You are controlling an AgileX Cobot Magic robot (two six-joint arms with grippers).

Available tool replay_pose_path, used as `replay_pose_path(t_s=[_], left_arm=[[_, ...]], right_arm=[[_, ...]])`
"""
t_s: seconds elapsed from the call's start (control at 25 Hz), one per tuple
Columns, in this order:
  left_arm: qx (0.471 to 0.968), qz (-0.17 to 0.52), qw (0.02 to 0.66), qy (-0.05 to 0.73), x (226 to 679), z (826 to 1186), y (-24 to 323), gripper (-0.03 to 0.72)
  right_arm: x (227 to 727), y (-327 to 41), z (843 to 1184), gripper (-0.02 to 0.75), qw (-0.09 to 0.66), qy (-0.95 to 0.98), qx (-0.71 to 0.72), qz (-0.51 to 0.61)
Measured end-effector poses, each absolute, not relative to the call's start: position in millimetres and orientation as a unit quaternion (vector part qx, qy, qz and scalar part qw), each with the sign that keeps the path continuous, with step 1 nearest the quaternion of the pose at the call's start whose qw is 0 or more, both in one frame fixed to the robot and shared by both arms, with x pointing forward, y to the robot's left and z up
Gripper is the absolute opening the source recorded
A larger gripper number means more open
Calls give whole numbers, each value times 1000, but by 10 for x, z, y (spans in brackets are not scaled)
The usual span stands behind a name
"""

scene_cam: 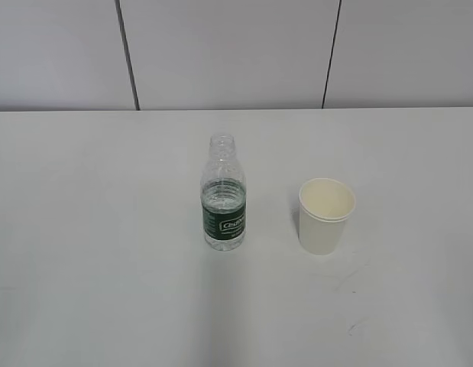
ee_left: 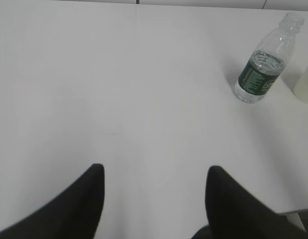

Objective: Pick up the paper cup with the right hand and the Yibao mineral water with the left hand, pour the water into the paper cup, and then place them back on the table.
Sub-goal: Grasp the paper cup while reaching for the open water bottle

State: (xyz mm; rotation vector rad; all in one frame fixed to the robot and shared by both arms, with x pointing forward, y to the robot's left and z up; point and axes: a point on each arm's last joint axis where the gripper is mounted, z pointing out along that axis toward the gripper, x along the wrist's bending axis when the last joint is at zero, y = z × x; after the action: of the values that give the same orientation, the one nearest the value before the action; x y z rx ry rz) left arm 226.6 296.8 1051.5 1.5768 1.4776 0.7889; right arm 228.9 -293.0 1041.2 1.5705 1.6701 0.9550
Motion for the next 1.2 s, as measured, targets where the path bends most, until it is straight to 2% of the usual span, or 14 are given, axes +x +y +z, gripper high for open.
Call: replay_pose_path(t_s=[1.2], left_arm=[[626, 313, 408, 586, 2266, 10515, 2968, 405]], right_arm=[[2289, -2930, 10412, 585, 323, 636, 598, 364]])
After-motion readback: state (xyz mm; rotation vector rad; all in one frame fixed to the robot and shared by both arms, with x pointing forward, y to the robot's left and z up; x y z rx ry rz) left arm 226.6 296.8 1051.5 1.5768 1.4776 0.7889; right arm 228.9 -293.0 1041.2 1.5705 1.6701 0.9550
